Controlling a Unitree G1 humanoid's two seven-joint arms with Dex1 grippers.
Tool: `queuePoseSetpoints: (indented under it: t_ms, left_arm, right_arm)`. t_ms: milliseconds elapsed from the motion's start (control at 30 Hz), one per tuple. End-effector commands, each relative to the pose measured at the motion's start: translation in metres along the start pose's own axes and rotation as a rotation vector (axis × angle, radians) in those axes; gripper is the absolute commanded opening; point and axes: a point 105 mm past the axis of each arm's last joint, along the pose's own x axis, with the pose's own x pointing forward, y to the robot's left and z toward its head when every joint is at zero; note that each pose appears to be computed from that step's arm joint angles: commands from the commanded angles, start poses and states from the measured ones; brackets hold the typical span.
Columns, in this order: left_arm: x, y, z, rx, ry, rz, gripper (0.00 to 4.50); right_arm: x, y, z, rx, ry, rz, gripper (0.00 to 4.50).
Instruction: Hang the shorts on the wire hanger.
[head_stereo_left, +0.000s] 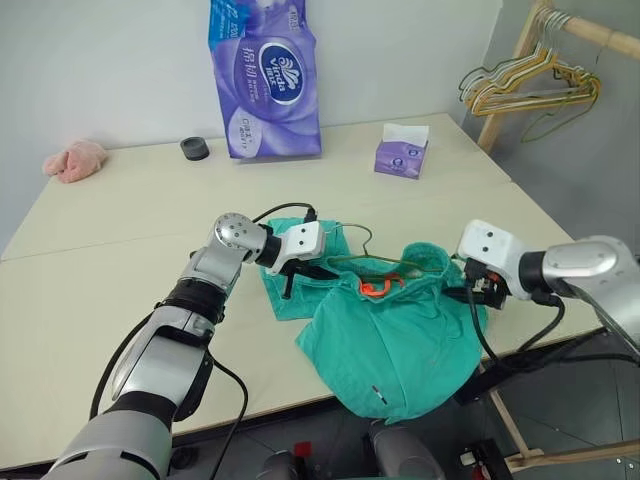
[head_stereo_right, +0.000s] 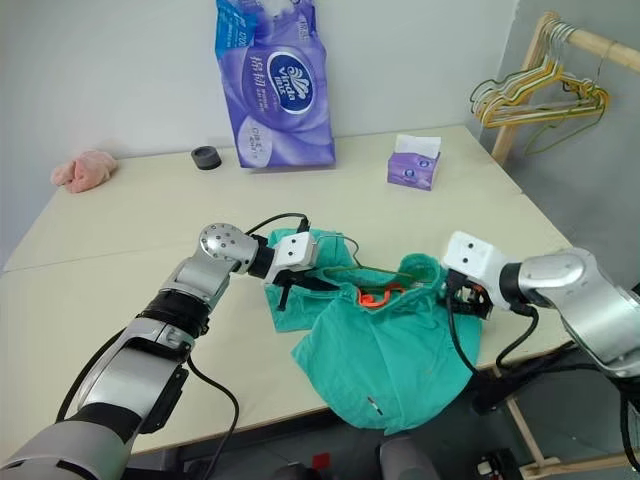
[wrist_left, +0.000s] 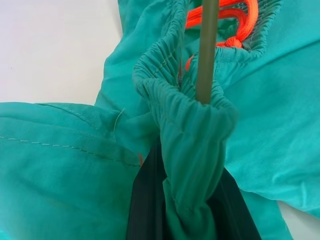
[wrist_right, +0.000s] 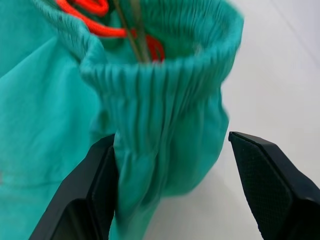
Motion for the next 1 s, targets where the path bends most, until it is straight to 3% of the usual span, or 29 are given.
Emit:
queuePoseSetpoints:
  t_ms: [33, 100, 200, 467, 667, 700, 800, 1000]
  left_arm:
    - [-0.006, 0.006, 0.013, 0.043, -0.028, 0.027, 0.00]
    - [-0.006, 0.007, 0.013, 0.042, -0.030, 0.030, 0.00]
    - [-0.007, 0.007, 0.014, 0.040, -0.035, 0.034, 0.00]
    - [-0.009, 0.008, 0.016, 0.039, -0.047, 0.055, 0.00]
    - [-0.014, 0.020, 0.023, 0.006, -0.106, 0.129, 0.00]
    - [-0.016, 0.023, 0.025, 0.000, -0.122, 0.149, 0.56]
    - [-0.024, 0.032, 0.027, -0.015, -0.157, 0.216, 1.34]
    - [-0.048, 0.041, 0.009, -0.040, -0.095, 0.275, 3.11]
  right_arm:
    - [0.004, 0.002, 0.012, -0.044, -0.027, 0.038, 3.51]
    - [0.010, 0.006, 0.014, -0.061, -0.022, 0.076, 3.51]
    - [0.017, 0.009, 0.010, -0.083, 0.002, 0.099, 2.90]
    - [0.025, 0.009, 0.013, -0.101, -0.008, 0.103, 0.17]
    - [0.024, 0.010, 0.018, -0.116, -0.026, 0.101, 0.03]
    - [0.023, 0.009, 0.019, -0.119, -0.030, 0.098, 0.00]
    - [0.021, 0.008, 0.021, -0.121, -0.039, 0.092, 0.00]
    - [0.011, 0.007, 0.027, -0.133, -0.061, 0.088, 0.00]
